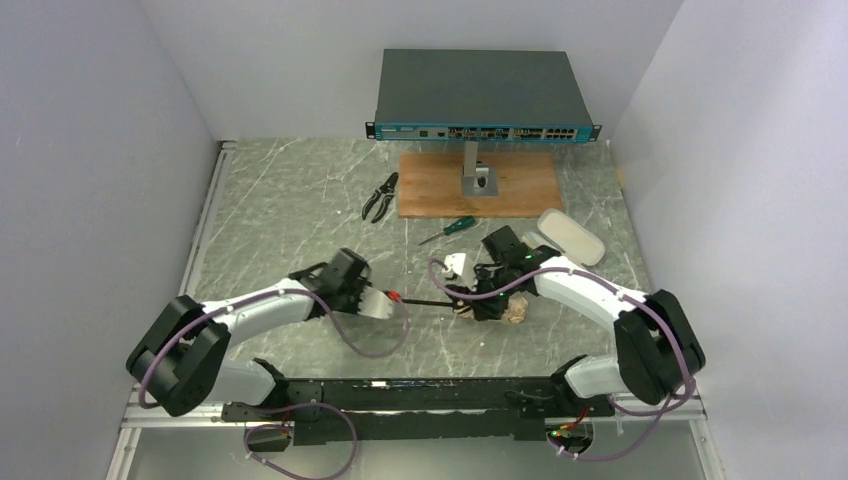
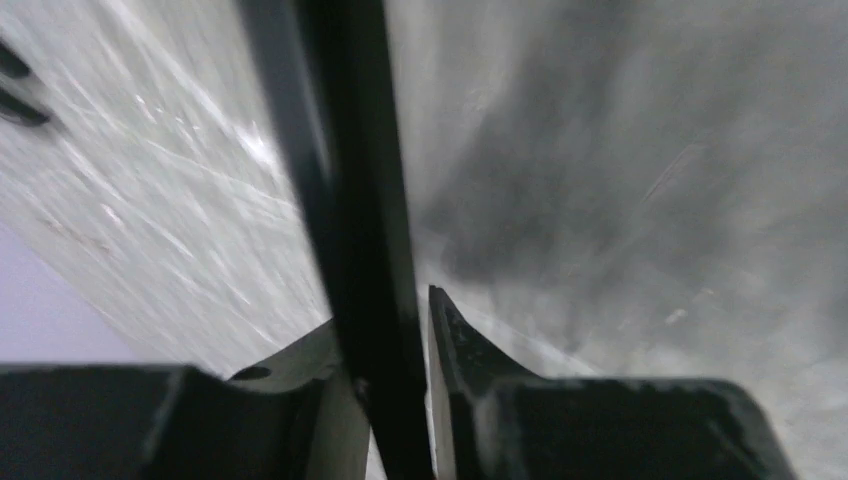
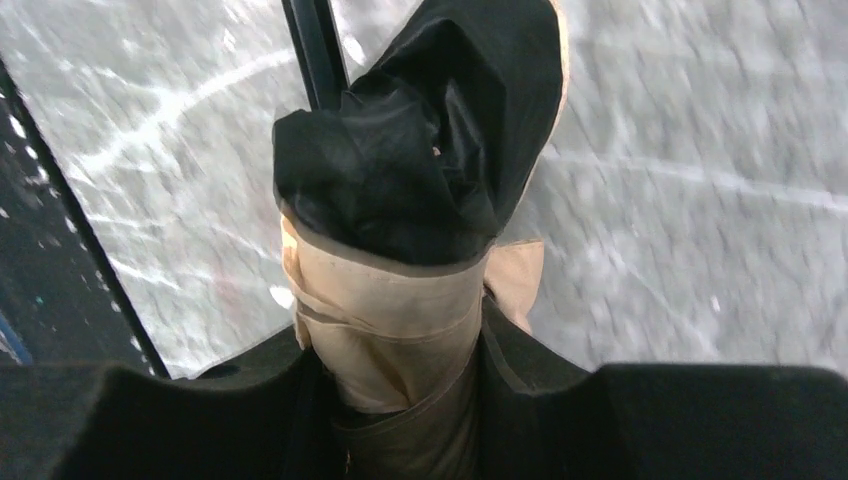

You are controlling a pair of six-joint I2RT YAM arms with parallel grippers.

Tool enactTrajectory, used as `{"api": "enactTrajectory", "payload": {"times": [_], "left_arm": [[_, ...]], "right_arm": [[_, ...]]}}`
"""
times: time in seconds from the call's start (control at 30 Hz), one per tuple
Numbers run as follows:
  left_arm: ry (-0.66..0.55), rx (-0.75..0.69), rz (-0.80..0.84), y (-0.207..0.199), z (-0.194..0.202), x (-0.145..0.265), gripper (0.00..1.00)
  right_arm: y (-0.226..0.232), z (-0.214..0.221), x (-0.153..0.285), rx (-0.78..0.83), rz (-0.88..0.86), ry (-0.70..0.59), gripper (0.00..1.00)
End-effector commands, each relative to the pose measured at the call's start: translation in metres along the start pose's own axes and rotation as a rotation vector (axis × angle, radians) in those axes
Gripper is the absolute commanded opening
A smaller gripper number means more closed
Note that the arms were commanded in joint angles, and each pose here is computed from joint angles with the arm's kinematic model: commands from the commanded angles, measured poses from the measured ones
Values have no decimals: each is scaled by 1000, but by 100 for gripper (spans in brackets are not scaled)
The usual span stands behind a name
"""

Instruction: Open the umbrella

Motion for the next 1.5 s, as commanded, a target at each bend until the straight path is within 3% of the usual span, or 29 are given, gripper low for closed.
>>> {"api": "enactTrajectory", "payload": {"times": [0.0,0.07,0.13,0.33,0.47,0.57,0.7,0.8,0.97,1.03,1.17,1.47], "left_arm": [[314,121,62,-39,120,13,24],[434,108,57,-46,156,18,20],[429,126,62,-36,152,20,21],[197,120,-43,23,69,21,43],[98,36,-66,40,18,18,40],[26,-17,-56,39,-17,18,47],[12,-37,-32,33,-35,12,49],[136,-61,-6,13,-8,2,44],[433,66,156,-57,133,1,32],[499,73,139,-61,153,8,31],[381,146,28,-14,128,20,32],[41,122,-95,42,46,43,69]], "right_arm": [[-19,26,28,-20,61,-12,0],[-25,36,33,-31,85,-4,0],[-27,36,31,-42,86,2,0],[-28,12,26,-66,34,-29,0],[-19,-2,22,-47,7,-37,0],[-17,-9,21,-52,-16,-63,0],[-15,-8,20,-52,-24,-59,0],[-17,5,20,-43,-6,-26,0],[-28,32,36,-64,26,-3,0],[-29,31,41,-64,29,-8,0],[-30,18,43,-90,2,-37,0],[-13,-8,47,-110,-82,-109,0]]}}
Point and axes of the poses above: each gripper's point midway between its finger pads, its own x axis back along the fingers, its own y axis along the line the jaws close on, z = x × y, the point moved 5 cm from there along x, back along the fingers, and after that the axes turned 13 degrees about -x, right-handed, at the moved point
